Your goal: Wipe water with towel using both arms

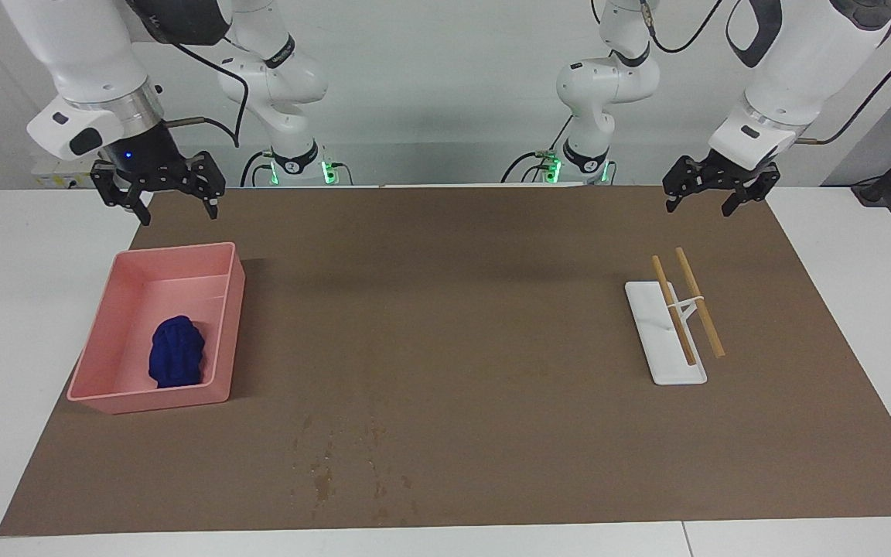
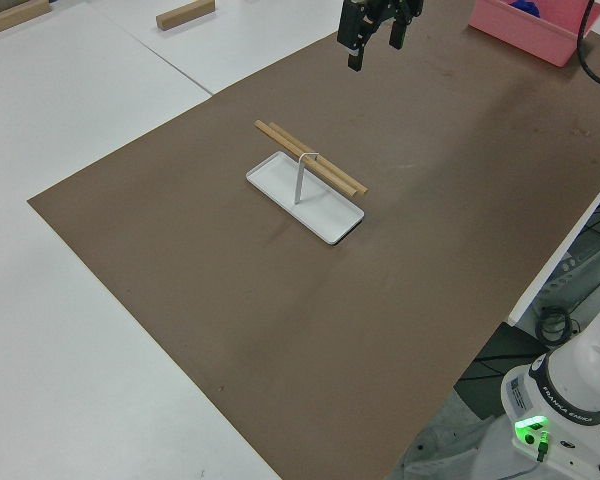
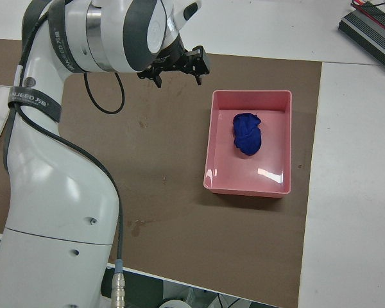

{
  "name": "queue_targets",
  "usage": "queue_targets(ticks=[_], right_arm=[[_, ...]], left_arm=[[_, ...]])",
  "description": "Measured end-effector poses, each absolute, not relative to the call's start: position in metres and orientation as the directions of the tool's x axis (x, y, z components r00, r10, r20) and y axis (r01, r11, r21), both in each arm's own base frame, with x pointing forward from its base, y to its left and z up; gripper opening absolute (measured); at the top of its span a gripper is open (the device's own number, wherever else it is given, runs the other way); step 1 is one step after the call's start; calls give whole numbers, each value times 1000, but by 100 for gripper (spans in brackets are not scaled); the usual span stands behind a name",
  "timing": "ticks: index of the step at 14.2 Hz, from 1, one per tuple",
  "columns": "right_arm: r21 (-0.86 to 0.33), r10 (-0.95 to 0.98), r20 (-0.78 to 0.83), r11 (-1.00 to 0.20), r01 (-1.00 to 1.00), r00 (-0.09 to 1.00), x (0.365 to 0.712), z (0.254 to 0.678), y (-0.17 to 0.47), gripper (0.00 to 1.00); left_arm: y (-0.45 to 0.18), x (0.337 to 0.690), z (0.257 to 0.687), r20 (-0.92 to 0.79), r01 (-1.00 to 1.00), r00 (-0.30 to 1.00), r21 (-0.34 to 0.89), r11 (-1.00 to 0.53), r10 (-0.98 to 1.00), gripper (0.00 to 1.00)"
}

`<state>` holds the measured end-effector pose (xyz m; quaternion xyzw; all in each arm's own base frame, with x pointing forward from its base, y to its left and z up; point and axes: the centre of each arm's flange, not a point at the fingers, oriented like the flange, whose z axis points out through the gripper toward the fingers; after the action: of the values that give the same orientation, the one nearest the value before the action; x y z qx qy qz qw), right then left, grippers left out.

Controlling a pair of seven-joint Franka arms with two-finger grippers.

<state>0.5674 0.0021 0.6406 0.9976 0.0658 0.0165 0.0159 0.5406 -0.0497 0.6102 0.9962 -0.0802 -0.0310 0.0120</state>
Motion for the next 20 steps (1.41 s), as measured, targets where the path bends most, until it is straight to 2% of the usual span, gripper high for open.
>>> queue_targets(ticks=[20], right_arm=[[32, 102, 14, -994, 102, 995, 559, 646, 5, 100]], left_arm=[[-50, 541, 610, -60, -159, 985, 29, -987, -161, 100]])
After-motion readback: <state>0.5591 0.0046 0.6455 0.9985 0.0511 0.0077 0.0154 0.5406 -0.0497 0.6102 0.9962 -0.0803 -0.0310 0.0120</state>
